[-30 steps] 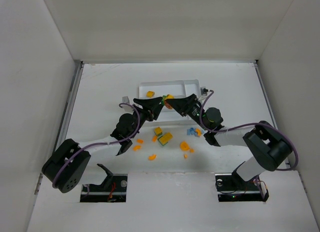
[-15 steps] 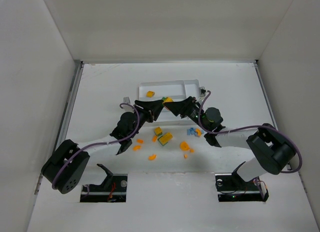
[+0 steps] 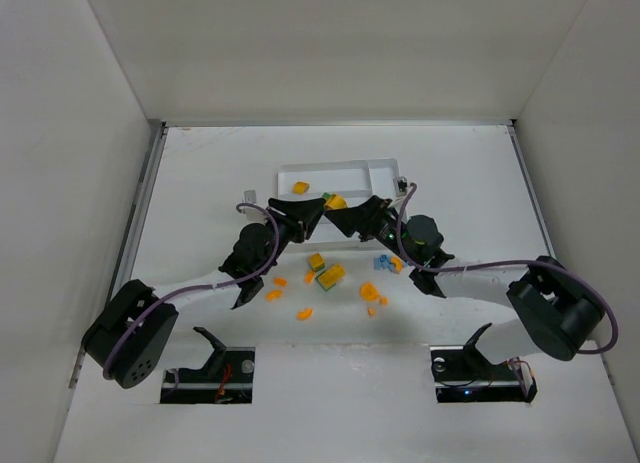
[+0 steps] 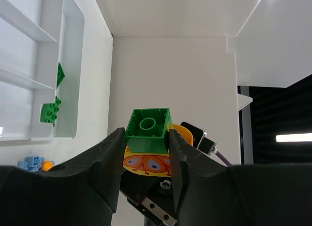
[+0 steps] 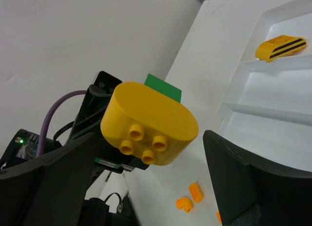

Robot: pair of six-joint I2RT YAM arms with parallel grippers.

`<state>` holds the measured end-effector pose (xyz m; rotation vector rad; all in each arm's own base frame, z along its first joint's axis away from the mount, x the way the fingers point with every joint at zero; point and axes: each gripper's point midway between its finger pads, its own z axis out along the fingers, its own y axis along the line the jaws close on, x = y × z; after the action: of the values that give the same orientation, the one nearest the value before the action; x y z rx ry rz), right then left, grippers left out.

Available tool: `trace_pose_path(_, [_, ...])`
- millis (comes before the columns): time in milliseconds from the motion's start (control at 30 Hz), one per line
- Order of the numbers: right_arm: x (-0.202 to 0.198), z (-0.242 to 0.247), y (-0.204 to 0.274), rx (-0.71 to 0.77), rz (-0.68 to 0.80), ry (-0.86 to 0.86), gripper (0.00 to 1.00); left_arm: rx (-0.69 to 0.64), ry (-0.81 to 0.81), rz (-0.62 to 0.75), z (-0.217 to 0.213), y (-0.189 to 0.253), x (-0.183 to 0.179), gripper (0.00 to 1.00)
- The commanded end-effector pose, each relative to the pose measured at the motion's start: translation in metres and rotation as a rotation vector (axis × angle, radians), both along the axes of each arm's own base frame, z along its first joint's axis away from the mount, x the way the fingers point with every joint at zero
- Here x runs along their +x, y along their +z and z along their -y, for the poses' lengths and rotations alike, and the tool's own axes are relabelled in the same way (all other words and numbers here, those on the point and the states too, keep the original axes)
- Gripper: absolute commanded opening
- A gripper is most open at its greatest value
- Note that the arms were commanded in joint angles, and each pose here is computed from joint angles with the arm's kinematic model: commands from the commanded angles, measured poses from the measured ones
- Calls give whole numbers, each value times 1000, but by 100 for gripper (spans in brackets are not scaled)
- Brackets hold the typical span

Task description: Sort the legos into containers by color

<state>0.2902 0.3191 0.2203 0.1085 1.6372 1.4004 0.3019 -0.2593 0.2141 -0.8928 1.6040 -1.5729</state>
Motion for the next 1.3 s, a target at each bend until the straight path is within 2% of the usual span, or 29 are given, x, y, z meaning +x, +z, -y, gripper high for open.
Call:
trace_pose_path(0, [1,-1,24,7,43,-31,95,-26,9,112,1,35,0,17])
trace_pose_path(400, [18,-1,26,-4,3,-98,98,70,17,150,8,23,-6,16])
trace_pose_path(633, [19,5,32,27,1,-128,76,76,20,142,9,19,-5,16])
trace_pose_path(767, [14,9,30,40,-14,-128,69,81,33,136,5,16,-1,16])
trace_pose_path(1033, [3,16,27,48,-33,-108,65,93,96,141,-16,15,15,17])
trace_pose_path(1267, [-5,23,22,30,-38,-102,65,116,196,129,-60,5,34,17])
